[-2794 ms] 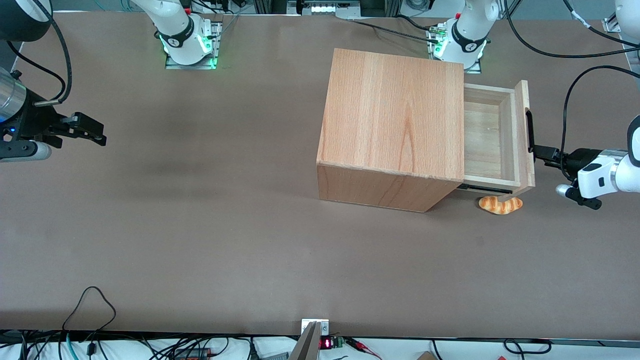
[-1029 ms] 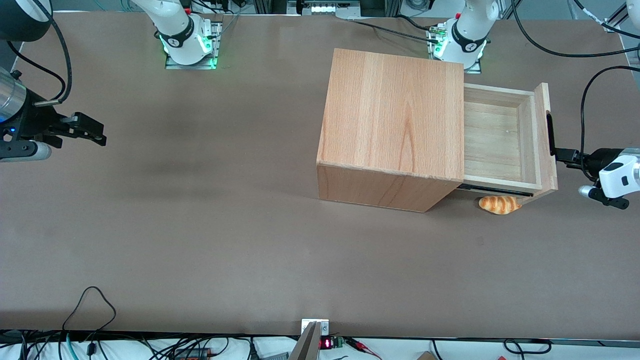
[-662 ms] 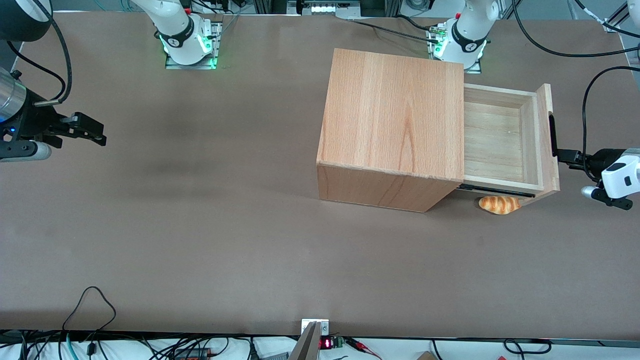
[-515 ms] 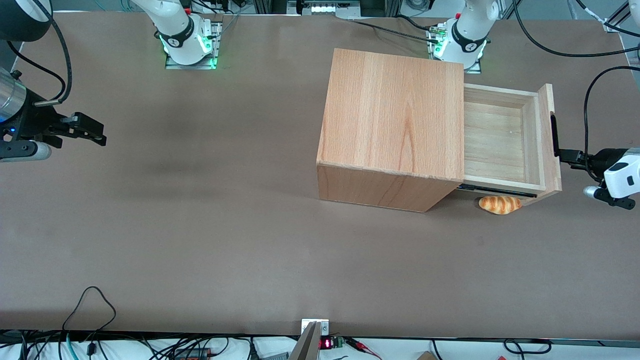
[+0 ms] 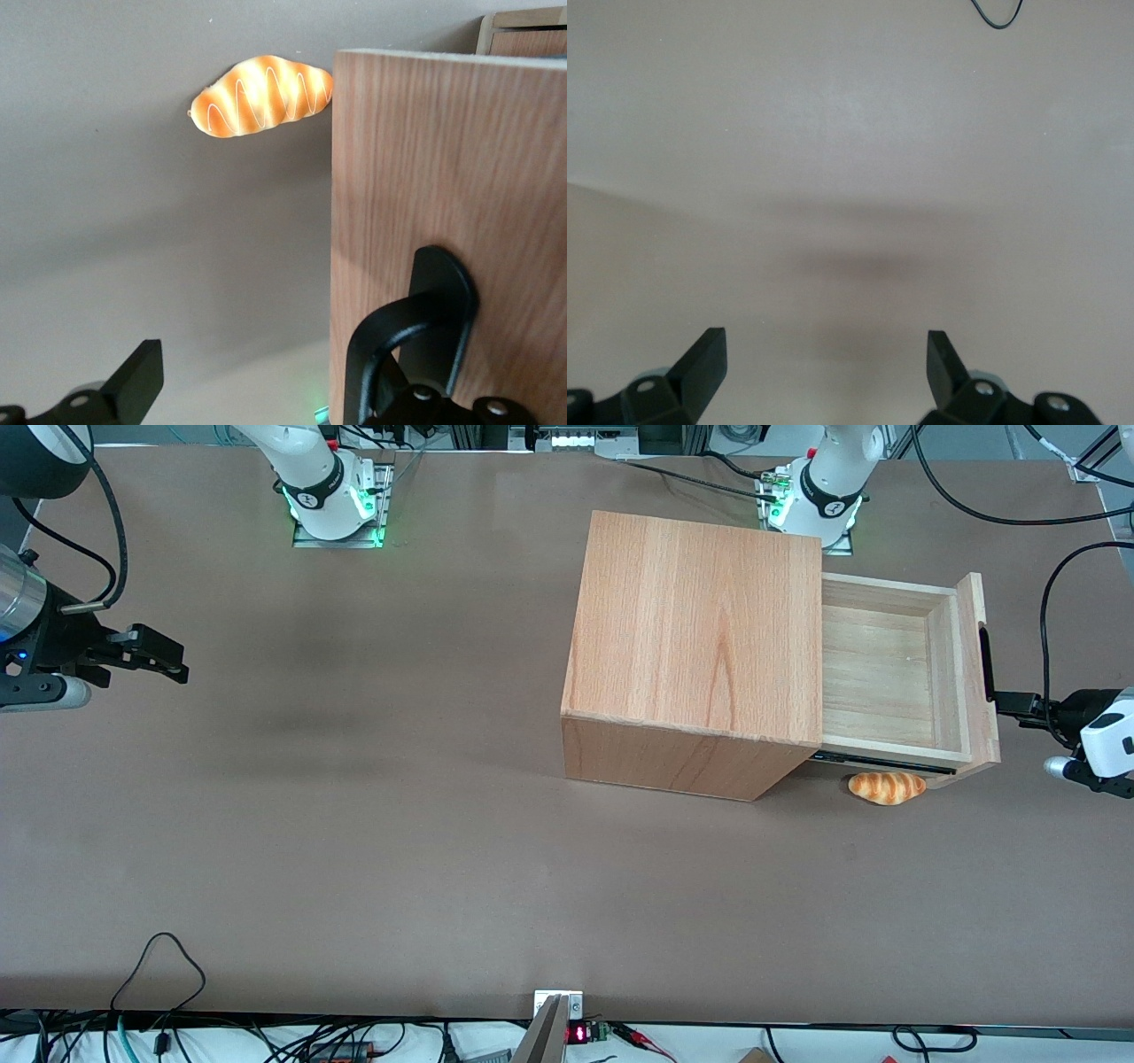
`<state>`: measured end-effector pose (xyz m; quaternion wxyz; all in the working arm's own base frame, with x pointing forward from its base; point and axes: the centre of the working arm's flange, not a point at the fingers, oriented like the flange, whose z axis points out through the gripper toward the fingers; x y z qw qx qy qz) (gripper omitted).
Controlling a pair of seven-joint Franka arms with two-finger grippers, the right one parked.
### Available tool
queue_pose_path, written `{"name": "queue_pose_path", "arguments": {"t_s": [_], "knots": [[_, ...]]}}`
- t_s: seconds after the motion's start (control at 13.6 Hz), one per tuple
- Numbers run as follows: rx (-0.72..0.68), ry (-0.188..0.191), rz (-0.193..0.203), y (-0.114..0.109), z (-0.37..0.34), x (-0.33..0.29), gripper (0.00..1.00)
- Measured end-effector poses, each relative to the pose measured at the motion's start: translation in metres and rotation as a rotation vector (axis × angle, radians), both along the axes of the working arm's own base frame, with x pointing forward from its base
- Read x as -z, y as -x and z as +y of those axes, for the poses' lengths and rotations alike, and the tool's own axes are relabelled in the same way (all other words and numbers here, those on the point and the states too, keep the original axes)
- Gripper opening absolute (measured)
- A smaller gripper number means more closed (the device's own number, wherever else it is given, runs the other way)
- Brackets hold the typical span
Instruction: Open top drawer with left arm
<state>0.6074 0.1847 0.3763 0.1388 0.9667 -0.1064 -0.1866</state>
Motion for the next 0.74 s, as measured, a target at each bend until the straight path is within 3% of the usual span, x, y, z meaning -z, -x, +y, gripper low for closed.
{"name": "queue_pose_path", "arguments": {"t_s": [0.29, 0.74], "knots": [[0.036, 0.012, -0.02, -0.003, -0.001, -0.005, 1.0], [0.044, 0.02, -0.01, -0.003, -0.003, -0.016, 1.0]]}}
